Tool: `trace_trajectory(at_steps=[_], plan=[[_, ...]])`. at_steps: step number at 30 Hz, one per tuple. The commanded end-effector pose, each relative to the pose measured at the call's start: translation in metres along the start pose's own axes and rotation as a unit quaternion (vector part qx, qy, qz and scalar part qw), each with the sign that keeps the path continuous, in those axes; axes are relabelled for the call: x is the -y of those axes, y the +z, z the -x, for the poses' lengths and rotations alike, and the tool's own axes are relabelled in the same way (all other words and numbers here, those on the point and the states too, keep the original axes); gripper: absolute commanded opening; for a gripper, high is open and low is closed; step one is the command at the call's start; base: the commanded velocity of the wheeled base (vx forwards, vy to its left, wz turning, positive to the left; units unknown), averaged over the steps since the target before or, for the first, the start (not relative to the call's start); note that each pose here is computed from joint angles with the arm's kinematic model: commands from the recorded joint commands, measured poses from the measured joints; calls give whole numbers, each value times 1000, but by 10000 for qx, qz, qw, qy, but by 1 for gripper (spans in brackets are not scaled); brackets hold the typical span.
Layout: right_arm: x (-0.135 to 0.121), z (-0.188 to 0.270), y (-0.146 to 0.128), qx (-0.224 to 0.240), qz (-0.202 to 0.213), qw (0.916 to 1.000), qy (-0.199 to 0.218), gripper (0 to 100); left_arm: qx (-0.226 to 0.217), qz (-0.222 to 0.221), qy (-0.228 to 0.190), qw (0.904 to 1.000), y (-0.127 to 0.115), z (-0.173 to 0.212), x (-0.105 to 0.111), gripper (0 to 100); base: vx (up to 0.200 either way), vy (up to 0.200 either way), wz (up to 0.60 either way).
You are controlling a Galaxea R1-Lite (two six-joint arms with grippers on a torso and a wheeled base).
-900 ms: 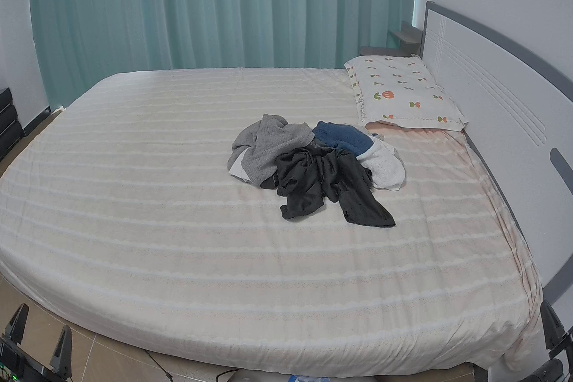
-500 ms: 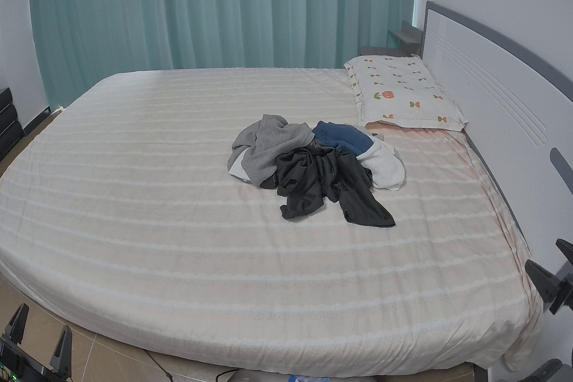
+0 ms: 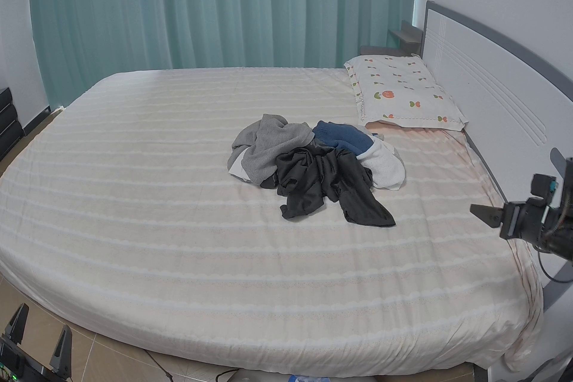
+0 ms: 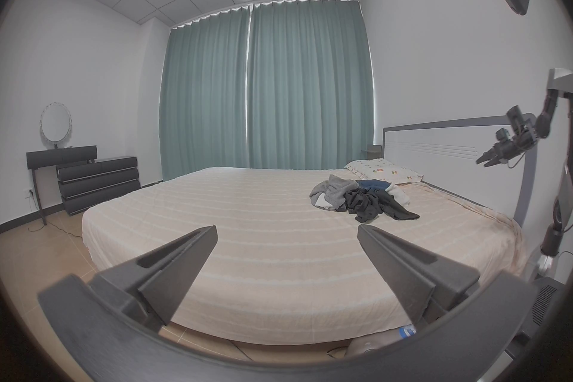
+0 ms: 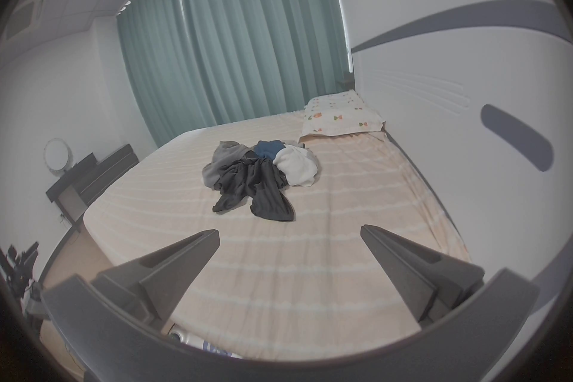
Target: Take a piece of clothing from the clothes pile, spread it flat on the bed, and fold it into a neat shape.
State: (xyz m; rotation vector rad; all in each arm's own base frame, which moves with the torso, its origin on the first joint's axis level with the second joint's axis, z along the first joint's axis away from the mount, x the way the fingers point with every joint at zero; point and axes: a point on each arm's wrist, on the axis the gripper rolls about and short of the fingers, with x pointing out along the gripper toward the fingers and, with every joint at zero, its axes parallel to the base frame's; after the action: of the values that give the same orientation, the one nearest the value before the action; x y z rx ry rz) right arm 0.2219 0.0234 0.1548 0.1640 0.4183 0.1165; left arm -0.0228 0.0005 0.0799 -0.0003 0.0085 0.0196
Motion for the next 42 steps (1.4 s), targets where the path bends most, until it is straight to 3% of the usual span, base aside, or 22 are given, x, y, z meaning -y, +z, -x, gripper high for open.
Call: trace_trajectory(at_steps=[1, 13, 22, 36, 37, 42], plan=[[-18, -247, -75, -726, -578, 9949, -393, 100, 12, 44, 9, 10000, -5, 0, 0, 100, 0, 0, 0], [-38, -298, -87, -727, -509, 9958, -229, 100, 12, 60, 9, 10000, -5, 0, 0, 100, 0, 0, 0], [-40, -330, -99, -685, -472, 9955, -460, 100, 12, 75, 25, 10000, -5, 0, 0, 100, 0, 0, 0], [-43, -347, -97, -624, -467, 9959, -450, 100, 12, 67, 25, 10000, -5, 0, 0, 100, 0, 0, 0], [-43, -347, -96, -609, -469, 9960, -445, 0, 12, 67, 25, 10000, -5, 0, 0, 100, 0, 0, 0], [-44, -344, -93, -560, -479, 9964, -424, 0, 12, 67, 25, 10000, -5, 0, 0, 100, 0, 0, 0]])
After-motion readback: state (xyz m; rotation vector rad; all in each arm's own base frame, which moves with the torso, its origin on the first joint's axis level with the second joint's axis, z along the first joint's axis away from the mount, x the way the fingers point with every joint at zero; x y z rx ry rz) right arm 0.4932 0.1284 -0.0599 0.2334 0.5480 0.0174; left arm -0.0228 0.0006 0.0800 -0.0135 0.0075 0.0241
